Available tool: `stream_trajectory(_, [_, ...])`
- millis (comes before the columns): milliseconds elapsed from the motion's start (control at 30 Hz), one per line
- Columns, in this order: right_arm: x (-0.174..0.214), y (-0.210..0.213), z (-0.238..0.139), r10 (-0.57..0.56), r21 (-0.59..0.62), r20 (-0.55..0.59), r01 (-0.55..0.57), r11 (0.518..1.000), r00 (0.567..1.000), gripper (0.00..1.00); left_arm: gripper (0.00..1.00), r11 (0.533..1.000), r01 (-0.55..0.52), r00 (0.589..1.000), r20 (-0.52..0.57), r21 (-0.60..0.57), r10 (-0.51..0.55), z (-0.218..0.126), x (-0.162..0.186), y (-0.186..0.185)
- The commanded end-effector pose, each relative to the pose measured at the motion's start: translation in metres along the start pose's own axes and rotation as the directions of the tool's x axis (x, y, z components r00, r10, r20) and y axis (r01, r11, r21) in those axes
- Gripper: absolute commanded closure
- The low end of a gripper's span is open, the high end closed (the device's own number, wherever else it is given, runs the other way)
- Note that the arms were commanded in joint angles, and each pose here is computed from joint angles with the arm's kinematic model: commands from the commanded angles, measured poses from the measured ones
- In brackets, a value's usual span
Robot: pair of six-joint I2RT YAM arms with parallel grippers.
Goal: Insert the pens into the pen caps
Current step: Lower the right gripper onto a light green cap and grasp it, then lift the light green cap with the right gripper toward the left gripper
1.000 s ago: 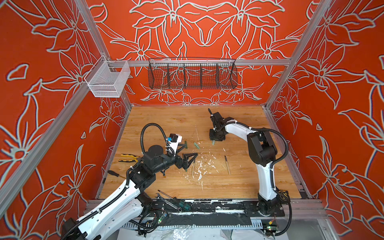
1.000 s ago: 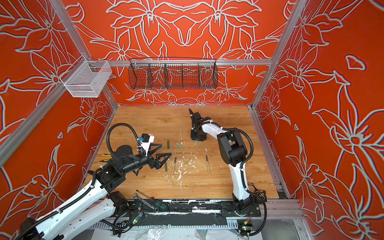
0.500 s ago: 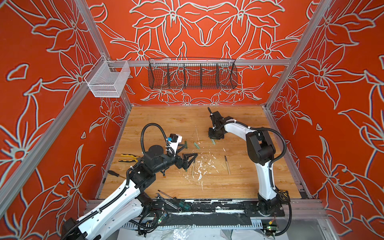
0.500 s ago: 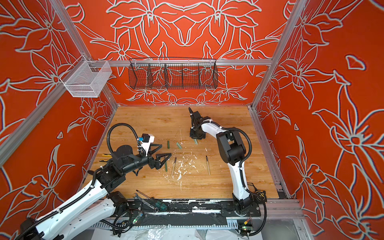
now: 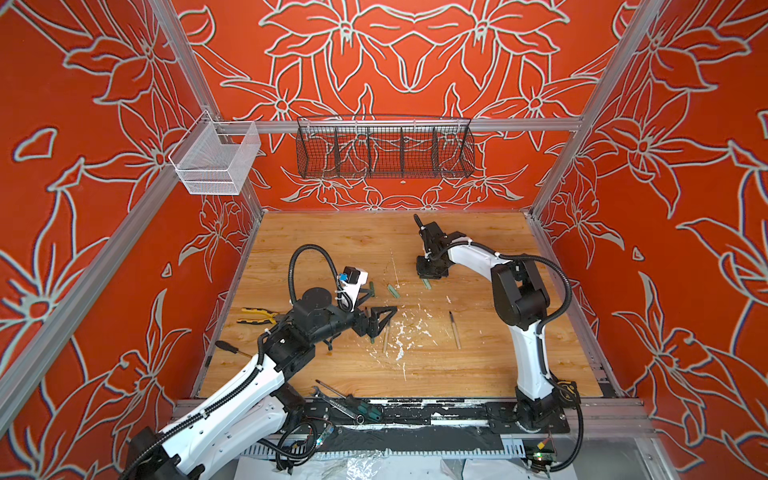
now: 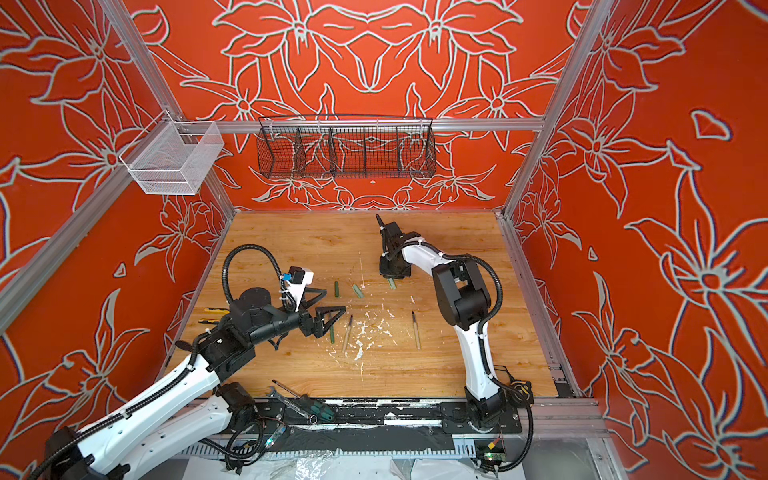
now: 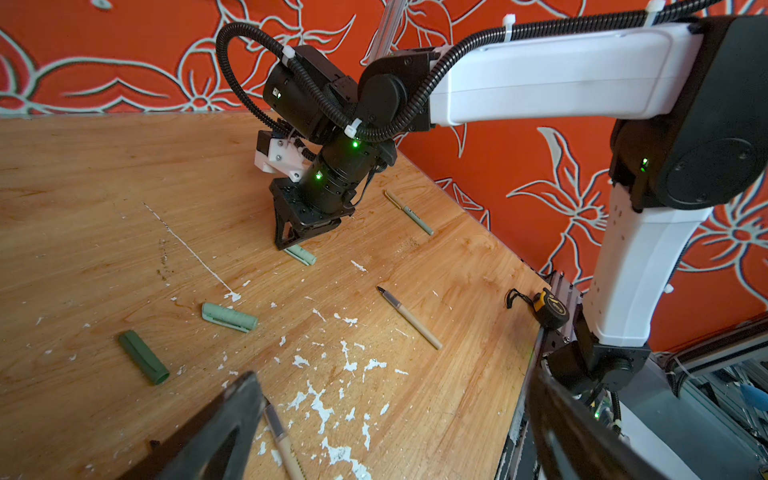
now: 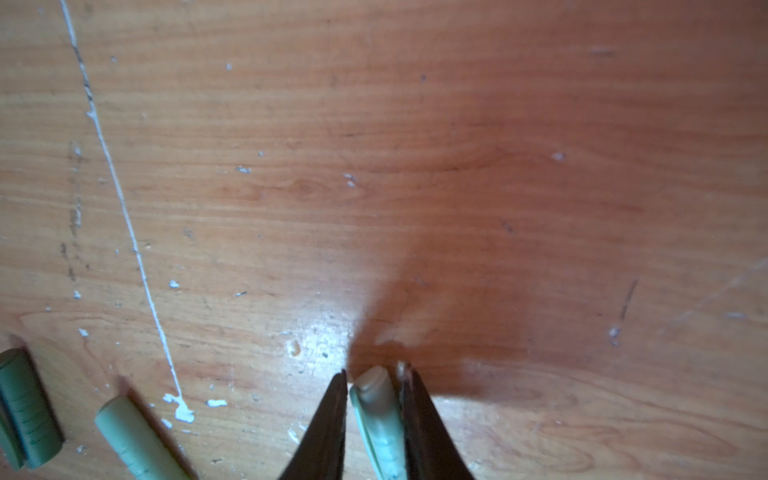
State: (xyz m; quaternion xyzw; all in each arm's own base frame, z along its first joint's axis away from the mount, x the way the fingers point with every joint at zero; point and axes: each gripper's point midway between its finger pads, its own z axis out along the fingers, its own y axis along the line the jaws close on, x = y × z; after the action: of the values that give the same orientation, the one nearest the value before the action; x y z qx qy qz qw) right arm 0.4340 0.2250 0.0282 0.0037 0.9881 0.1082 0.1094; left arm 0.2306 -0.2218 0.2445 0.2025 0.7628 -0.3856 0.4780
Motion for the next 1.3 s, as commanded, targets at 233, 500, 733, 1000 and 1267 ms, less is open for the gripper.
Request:
stream_trajectory(233, [0.025, -0.014, 0.013, -0.048, 0.056, -0.119, 0.055, 0.997, 0.992, 0.79, 0.03, 0.999, -0.008, 0.999, 0.038, 0.035, 0.007, -0.002, -0.014, -0.010])
stream_trajectory(500, [0.028, -0.021, 0.003, -0.062, 0.076, -0.100, 0.069, 0.995, 0.993, 0.81, 0.03, 1.000, -0.005, 0.999, 0.046, 0.023, 0.004, -0.007, -0.014, -0.009])
stream_trajectory(733, [0.031, -0.019, -0.003, -0.063, 0.061, -0.091, 0.069, 0.996, 0.994, 0.83, 0.03, 1.000, 0.002, 0.999, 0.034, 0.026, -0.003, -0.006, -0.013, -0.010])
stream_trajectory(1000, [0.046, -0.035, -0.014, -0.097, 0.109, -0.104, 0.109, 0.988, 0.990, 0.83, 0.03, 1.000, 0.002, 1.000, 0.030, 0.024, -0.002, -0.006, -0.013, -0.010])
stream_trajectory(1267, [0.057, -0.040, -0.023, -0.102, 0.097, -0.092, 0.111, 0.989, 0.990, 0.84, 0.03, 0.999, 0.016, 1.000, 0.018, 0.035, -0.017, 0.001, -0.010, -0.008])
